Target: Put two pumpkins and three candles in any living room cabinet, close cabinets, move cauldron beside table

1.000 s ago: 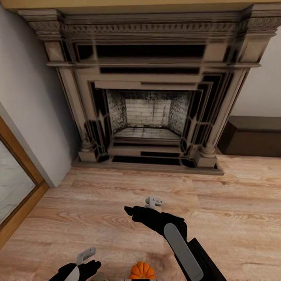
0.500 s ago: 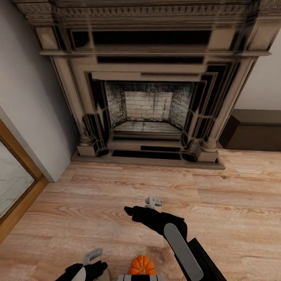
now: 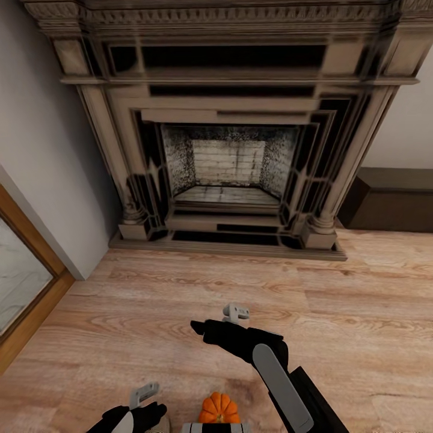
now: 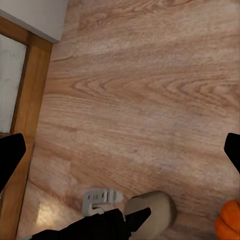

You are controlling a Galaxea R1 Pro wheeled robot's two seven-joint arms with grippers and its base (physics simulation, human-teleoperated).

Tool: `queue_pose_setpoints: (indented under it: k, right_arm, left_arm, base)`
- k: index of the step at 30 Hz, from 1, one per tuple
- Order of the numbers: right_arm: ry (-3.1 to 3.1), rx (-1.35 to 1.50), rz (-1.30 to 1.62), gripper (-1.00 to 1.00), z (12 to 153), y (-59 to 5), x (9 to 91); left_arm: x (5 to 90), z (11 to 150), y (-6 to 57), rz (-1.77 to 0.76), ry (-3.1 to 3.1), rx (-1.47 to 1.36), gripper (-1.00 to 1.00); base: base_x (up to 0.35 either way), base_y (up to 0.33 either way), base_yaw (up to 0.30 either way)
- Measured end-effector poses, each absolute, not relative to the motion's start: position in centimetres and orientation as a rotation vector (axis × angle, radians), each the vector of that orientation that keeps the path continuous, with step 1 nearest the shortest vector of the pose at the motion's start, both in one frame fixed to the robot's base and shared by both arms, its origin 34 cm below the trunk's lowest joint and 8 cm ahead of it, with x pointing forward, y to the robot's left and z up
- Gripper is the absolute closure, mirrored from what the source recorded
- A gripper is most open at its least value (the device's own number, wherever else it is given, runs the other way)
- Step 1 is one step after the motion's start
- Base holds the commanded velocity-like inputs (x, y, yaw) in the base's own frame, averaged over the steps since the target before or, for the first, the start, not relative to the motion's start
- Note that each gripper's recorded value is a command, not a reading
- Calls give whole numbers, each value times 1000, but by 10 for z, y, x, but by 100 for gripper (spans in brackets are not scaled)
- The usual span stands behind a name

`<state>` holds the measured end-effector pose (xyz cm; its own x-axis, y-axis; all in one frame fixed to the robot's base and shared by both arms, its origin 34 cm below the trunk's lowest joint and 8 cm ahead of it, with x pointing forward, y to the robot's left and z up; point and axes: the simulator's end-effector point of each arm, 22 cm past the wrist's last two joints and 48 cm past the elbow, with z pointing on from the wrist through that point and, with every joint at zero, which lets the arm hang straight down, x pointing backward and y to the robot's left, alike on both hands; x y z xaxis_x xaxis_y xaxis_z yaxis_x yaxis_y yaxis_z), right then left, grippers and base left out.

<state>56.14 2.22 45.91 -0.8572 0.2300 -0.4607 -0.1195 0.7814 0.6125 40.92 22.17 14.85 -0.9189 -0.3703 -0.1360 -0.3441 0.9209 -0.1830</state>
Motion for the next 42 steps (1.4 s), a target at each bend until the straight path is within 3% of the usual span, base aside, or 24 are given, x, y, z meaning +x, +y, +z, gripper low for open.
queue_pose_setpoints:
  k: [42]
  right_arm:
    - [2502,109,897,-100,428,21,558]
  left_arm:
    - [384,126,227,-174,2981,-556,-100]
  base:
    - [0,0,0]
